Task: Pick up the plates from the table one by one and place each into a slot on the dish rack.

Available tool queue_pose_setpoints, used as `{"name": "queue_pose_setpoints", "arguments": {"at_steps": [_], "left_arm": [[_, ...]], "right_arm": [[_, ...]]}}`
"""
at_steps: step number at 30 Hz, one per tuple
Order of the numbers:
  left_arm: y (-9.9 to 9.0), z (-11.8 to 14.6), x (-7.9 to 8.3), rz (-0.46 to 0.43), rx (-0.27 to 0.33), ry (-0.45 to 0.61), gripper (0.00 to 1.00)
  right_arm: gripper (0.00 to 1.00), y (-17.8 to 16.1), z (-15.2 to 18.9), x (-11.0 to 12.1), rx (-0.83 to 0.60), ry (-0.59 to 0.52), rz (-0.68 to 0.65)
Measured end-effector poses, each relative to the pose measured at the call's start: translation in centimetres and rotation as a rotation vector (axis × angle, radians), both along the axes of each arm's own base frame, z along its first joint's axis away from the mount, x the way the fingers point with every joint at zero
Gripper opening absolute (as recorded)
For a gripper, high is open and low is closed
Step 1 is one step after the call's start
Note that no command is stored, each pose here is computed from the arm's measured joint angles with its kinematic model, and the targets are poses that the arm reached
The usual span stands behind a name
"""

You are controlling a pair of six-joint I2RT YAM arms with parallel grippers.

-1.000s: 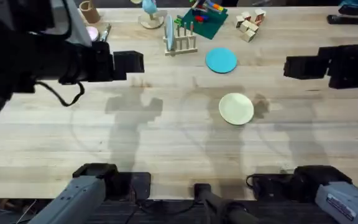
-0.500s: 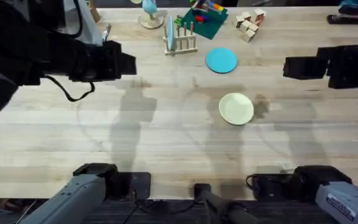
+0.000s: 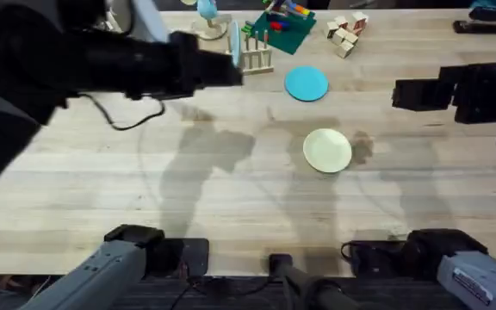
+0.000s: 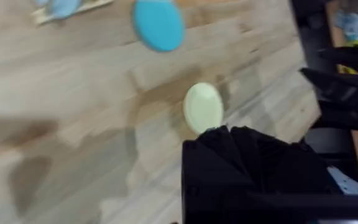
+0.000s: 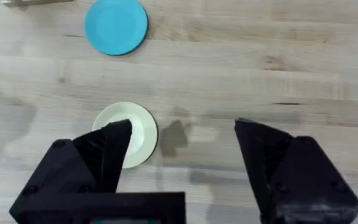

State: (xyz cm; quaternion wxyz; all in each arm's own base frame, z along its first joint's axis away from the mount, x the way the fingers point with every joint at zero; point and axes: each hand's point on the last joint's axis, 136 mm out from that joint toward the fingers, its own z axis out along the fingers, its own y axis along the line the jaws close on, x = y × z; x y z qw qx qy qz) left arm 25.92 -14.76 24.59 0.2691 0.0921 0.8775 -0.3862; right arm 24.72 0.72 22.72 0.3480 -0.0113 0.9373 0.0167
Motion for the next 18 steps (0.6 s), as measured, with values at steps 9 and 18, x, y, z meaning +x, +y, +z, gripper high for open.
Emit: {"name": "queue_pose_setpoints", "arguments": {"at_steps": [9, 18], "left_arm": [[-7.1, -2.5, -1.6, -0.134, -0.115, -0.005, 0.044], [-11.8, -7.6, -2.9, -0.153, -0.113, 0.172, 0.041]], "right_arm": [[0.996, 0.0, 0.0, 0.0, 0.000, 0.002, 0.000], [0.996, 0.0, 0.0, 0.0, 0.000, 0.002, 0.000]]}}
